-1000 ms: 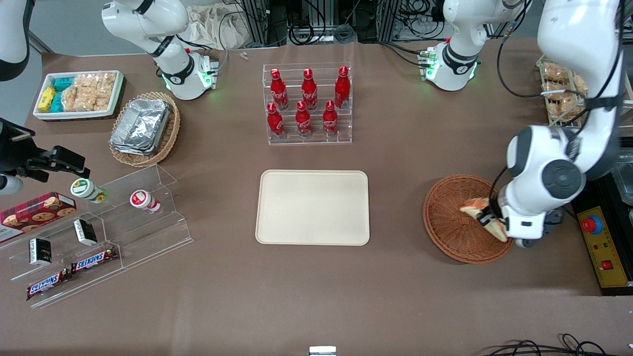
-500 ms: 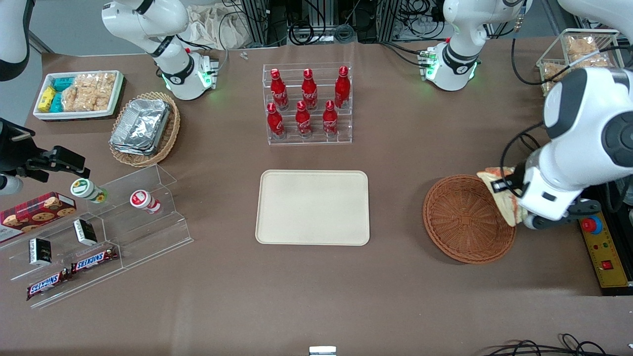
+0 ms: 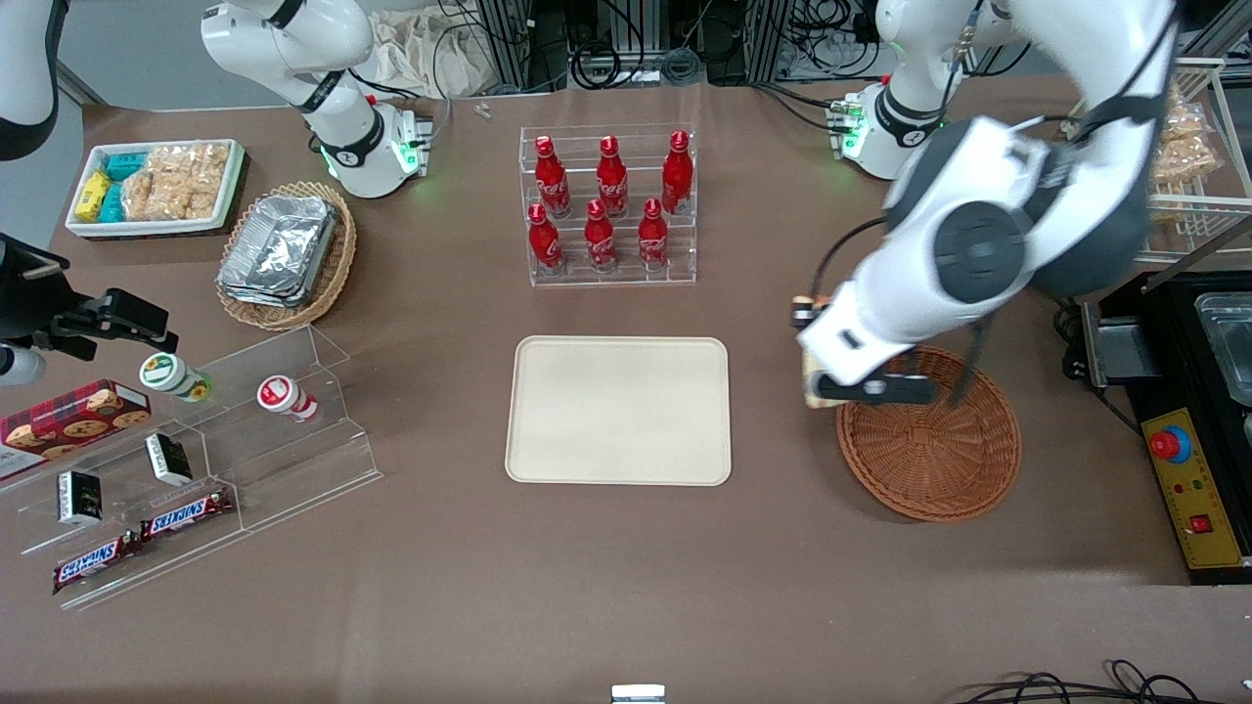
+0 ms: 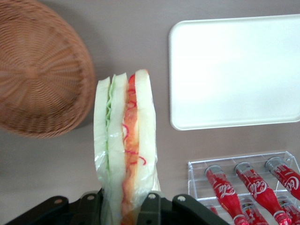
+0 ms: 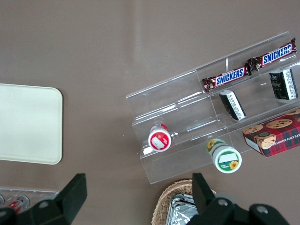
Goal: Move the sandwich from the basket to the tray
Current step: 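Carry the sandwich over the cream tray and lower it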
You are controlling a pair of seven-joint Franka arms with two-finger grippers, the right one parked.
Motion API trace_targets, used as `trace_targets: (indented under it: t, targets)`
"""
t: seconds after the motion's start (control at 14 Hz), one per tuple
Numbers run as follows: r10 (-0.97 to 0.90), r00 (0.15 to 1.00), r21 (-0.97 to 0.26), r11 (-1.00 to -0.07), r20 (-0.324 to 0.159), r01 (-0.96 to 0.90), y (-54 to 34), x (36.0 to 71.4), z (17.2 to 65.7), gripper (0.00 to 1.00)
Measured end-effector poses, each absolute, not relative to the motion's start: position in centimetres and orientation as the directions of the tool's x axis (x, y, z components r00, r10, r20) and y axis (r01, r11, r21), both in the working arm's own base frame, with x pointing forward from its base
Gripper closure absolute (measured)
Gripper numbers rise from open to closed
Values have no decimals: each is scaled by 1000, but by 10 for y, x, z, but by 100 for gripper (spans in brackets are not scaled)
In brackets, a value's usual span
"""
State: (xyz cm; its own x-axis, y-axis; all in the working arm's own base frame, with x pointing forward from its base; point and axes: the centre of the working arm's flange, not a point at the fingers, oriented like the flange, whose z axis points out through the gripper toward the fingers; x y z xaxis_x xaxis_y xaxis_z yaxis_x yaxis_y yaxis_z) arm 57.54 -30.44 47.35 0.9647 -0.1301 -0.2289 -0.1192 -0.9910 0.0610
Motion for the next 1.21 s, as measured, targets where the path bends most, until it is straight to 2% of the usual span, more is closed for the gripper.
trace_targets:
  t: [0.29, 0.64, 0.86, 1.14, 1.21]
  targets:
    - [-215, 945, 122, -974, -248, -190, -377, 571, 380, 80]
    - [-208, 957, 83, -977, -202, -195, -419, 570, 275, 80]
    - [-210, 957, 36, -978, -199, -207, -429, 562, 237, 80]
    - [-199, 960, 33, -980, -195, -196, -429, 563, 222, 80]
    - [-192, 962, 32, -981, -195, -189, -429, 563, 222, 74]
